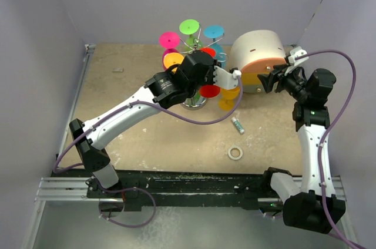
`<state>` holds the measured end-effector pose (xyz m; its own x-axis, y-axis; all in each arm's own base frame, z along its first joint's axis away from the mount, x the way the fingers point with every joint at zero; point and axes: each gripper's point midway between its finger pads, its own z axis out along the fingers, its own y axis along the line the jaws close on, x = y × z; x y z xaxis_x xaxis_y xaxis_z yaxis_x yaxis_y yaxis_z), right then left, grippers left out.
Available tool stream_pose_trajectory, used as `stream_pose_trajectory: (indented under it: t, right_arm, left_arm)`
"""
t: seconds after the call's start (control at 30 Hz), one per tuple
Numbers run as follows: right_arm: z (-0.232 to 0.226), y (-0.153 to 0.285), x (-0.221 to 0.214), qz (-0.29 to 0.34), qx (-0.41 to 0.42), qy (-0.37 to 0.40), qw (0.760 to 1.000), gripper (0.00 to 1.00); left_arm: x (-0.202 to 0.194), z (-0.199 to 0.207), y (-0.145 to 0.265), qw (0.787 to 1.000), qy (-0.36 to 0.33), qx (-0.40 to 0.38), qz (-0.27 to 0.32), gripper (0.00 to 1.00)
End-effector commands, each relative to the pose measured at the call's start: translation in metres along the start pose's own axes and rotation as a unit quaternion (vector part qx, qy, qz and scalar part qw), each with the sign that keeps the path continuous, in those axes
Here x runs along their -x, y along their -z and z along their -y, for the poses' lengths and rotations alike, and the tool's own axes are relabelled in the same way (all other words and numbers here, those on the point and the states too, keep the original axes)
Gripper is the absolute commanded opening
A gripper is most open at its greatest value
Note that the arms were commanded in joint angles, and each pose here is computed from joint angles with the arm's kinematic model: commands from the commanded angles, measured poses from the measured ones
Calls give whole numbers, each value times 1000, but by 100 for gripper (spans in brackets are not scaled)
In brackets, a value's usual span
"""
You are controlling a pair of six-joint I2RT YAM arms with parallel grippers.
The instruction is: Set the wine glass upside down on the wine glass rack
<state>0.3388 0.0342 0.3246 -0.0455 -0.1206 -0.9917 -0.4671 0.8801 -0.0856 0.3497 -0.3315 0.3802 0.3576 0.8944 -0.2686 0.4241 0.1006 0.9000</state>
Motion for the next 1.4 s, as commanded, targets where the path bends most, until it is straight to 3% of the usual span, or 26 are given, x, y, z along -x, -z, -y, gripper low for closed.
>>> stream_pose_trajectory:
  t: [0.0, 0.47, 1.37]
  right_arm:
    - [0, 0, 8, 13, 6, 15, 1000, 70]
    - [-1, 0, 7, 13, 9, 16, 1000, 71]
    - [4, -3, -1, 4, 3, 12, 1000, 71]
  left_arm:
    - [-4, -29, 22, 999, 6, 44, 7, 0]
    - [-18, -24, 31, 999, -4, 33, -12, 0]
    - [-25, -11, 57, 1000, -15, -4, 18, 0]
